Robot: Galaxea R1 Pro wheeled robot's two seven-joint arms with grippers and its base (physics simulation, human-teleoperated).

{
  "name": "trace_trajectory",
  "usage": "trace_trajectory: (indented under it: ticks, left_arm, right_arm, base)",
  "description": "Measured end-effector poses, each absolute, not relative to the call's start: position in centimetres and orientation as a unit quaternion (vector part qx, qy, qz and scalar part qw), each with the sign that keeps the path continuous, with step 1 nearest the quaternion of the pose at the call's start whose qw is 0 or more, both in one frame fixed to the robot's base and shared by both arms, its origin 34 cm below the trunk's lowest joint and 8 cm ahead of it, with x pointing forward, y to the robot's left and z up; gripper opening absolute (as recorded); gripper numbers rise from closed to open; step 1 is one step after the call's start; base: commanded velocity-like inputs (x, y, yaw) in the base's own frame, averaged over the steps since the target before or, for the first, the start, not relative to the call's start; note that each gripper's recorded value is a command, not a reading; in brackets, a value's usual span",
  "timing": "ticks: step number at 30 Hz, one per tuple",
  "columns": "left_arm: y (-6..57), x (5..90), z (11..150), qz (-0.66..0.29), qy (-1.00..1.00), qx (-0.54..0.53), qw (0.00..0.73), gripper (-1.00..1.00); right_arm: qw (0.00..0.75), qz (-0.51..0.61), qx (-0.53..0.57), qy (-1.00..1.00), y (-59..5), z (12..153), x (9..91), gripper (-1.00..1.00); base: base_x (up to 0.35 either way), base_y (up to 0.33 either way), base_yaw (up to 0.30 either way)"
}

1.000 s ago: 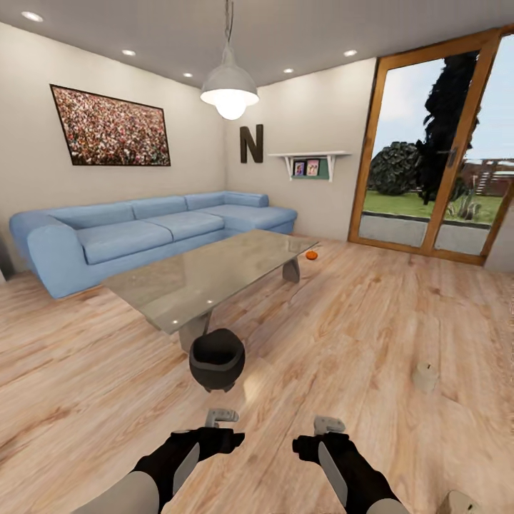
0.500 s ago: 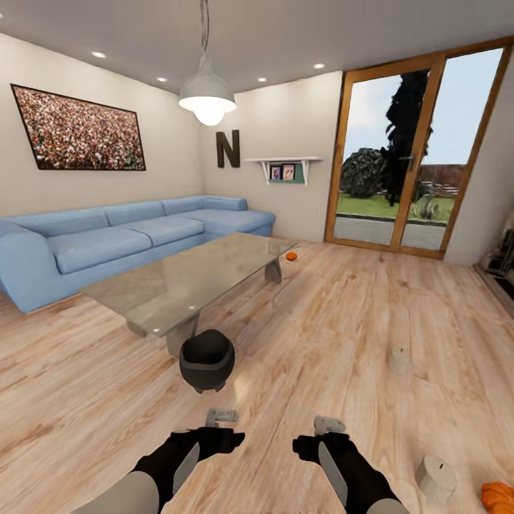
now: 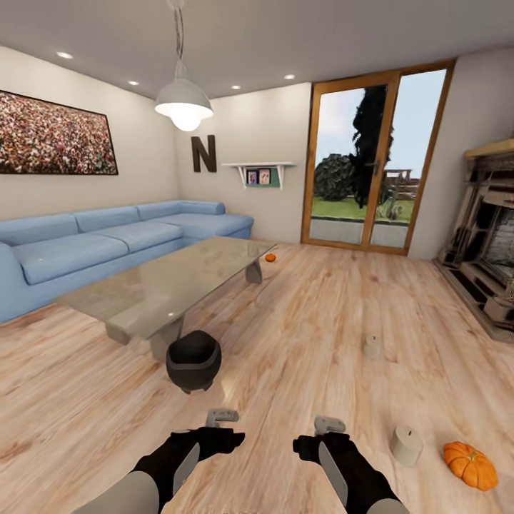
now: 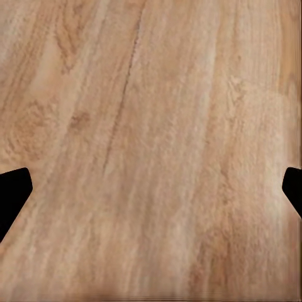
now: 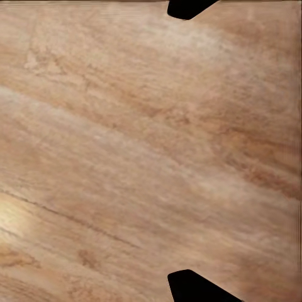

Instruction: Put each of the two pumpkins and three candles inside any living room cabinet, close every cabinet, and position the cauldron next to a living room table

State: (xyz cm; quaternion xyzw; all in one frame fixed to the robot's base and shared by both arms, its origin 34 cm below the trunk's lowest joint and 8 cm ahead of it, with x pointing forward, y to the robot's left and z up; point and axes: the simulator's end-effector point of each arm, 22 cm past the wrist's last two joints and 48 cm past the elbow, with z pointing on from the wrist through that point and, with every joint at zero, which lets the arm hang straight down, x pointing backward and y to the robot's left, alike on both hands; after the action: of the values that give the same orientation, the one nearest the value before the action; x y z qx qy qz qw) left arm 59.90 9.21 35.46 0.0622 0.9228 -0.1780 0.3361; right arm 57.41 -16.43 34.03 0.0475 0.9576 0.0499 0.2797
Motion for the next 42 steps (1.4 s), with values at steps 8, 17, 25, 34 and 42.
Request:
trace_trajectory:
  ticks: [8, 17, 25, 34, 42]
  left_arm:
    - [9.3, 60.1, 36.0, -0.177, 0.921, 0.063, 0.341, 1.00]
    - [9.3, 60.2, 36.5, -0.177, 0.919, 0.063, 0.346, 1.00]
    - [9.3, 60.3, 37.0, -0.177, 0.918, 0.064, 0.350, 1.00]
    - [9.2, 60.7, 38.6, -0.176, 0.912, 0.067, 0.363, 1.00]
    - [9.2, 61.1, 40.2, -0.175, 0.907, 0.069, 0.377, 1.00]
  right_arm:
    - [0.284, 0.051, 0.047, 0.956, -16.4, 34.5, 57.6, 1.00]
    - [0.289, 0.051, 0.047, 0.955, -16.4, 35.0, 57.7, 1.00]
    - [0.293, 0.052, 0.049, 0.953, -16.5, 35.4, 57.9, 1.00]
    - [0.307, 0.056, 0.047, 0.949, -16.3, 37.0, 58.3, 1.00]
    - [0.321, 0.060, 0.045, 0.944, -16.1, 38.6, 58.7, 1.00]
  base:
    - [-0.089, 0.064, -0.214]
    - [-0.009, 0.007, -0.215]
    - [-0.001, 0.000, -0.222]
    - [0.000, 0.000, -0.159]
    - [0.000, 0.000, -0.018]
